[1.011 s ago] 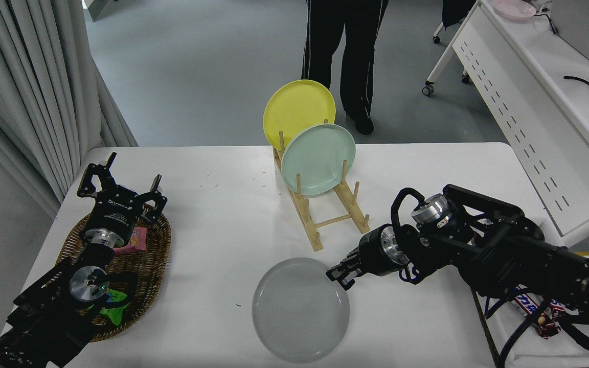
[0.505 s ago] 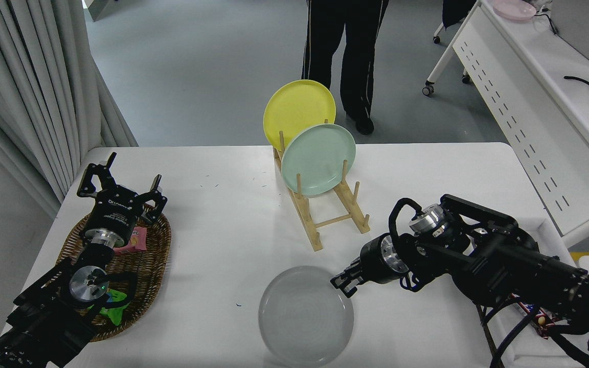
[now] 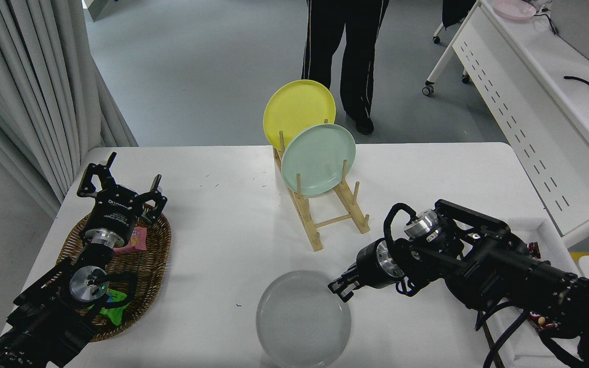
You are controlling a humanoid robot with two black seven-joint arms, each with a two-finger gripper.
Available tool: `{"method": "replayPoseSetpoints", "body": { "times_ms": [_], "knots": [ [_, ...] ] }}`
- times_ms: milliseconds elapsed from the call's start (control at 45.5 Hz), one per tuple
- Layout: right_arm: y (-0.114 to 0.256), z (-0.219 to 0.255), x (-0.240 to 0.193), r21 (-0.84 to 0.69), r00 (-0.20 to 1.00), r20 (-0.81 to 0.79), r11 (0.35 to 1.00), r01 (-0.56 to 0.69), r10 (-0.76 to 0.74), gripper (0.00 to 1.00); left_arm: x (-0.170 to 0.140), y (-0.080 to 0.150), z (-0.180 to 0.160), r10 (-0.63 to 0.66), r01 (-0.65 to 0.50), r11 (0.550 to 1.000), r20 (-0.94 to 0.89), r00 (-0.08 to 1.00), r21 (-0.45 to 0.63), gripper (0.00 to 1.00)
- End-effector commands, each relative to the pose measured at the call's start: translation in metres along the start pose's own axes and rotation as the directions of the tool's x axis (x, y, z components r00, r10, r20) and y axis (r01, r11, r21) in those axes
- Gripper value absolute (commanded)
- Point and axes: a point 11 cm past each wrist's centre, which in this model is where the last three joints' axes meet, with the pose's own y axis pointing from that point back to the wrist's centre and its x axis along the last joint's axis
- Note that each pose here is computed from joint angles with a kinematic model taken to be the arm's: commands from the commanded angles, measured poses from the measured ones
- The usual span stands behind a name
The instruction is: Place the plate on the table
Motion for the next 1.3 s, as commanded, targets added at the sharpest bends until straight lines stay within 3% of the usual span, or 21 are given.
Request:
{"method": "replayPoseSetpoints", "body": {
  "times_ms": [0,967,1099,1187,1275],
  "knots": [
    [-0.0015,0.0010,0.0004,-0.002,1.000,-0.003,1.000,-0.003,0.003,0.00,0.0001,0.0001,0.0000,0.000,0.000,1.000,0.000,1.000,0.000,1.00],
    [0.0045,-0.0012,-0.0063,-0.005,1.000,0.000,1.000,0.020,-0.020,0.00,0.0001,0.0001,0.0000,0.000,0.000,1.000,0.000,1.000,0.000,1.00],
    [0.0049,-0.0023,-0.0067,0.000,1.000,0.000,1.000,0.025,-0.025,0.32,0.0001,0.0001,0.0000,0.000,0.000,1.000,0.001,1.000,0.001,1.00],
    [0.0054,-0.0039,-0.0067,0.009,1.000,-0.003,1.000,0.026,-0.026,0.35,0.0001,0.0001,0.0000,0.000,0.000,1.000,0.001,1.000,0.001,1.00],
    [0.0057,-0.0047,-0.0063,0.012,1.000,-0.003,1.000,0.025,-0.025,0.48,0.0001,0.0001,0.0000,0.000,0.000,1.000,0.000,1.000,0.000,1.00]
  ]
}}
